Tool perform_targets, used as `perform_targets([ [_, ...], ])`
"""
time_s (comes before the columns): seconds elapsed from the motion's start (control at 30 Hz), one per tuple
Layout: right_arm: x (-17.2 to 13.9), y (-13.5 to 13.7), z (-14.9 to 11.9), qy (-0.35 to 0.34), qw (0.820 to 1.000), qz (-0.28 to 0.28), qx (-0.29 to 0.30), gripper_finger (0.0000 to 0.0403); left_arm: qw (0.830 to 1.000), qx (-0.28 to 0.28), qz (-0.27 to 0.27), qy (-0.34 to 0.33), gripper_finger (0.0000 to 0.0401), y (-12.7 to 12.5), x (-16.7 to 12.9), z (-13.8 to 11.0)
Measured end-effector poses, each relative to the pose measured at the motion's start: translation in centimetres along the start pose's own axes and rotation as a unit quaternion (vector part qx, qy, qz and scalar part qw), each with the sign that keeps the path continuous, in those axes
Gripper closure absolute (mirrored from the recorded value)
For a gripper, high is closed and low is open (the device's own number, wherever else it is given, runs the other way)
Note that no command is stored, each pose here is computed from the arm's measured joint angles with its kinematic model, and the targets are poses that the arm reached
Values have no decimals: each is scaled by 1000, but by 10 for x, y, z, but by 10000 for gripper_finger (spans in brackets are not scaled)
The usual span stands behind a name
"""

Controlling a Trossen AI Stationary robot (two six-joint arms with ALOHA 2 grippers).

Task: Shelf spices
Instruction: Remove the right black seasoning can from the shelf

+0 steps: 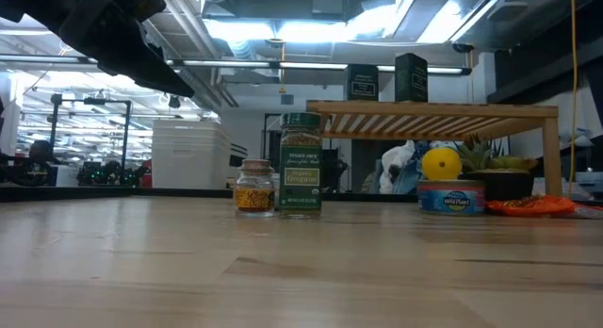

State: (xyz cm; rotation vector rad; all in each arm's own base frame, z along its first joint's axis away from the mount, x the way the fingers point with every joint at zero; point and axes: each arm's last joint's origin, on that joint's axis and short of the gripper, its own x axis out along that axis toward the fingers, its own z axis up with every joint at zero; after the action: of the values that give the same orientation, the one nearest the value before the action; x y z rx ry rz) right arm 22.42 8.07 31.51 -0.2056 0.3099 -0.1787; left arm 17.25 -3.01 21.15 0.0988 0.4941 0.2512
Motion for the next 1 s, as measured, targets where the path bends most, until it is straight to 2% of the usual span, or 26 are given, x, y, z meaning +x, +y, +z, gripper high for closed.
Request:
perform_targets([
  [0.17,-33,3,4,-15,1000,-11,-11,61,1000,0,0,0,141,0,0,0],
  [0.37,-59,11,0,-15,999,-38,-25,61,999,44,0,-16,141,0,0,4],
  [0.57,-77,16,-16,7,995,-94,-22,61,996,53,-44,-56,141,-2,0,8],
  [0.67,-87,19,-27,12,994,-108,-14,61,995,42,-47,-76,141,4,1,2],
  [0.8,-102,23,-38,0,994,-112,-7,61,990,24,-79,-117,141,14,0,-16],
  [1.0,-120,28,-48,-27,996,-88,6,61,977,0,-100,-190,141,25,-5,-45],
])
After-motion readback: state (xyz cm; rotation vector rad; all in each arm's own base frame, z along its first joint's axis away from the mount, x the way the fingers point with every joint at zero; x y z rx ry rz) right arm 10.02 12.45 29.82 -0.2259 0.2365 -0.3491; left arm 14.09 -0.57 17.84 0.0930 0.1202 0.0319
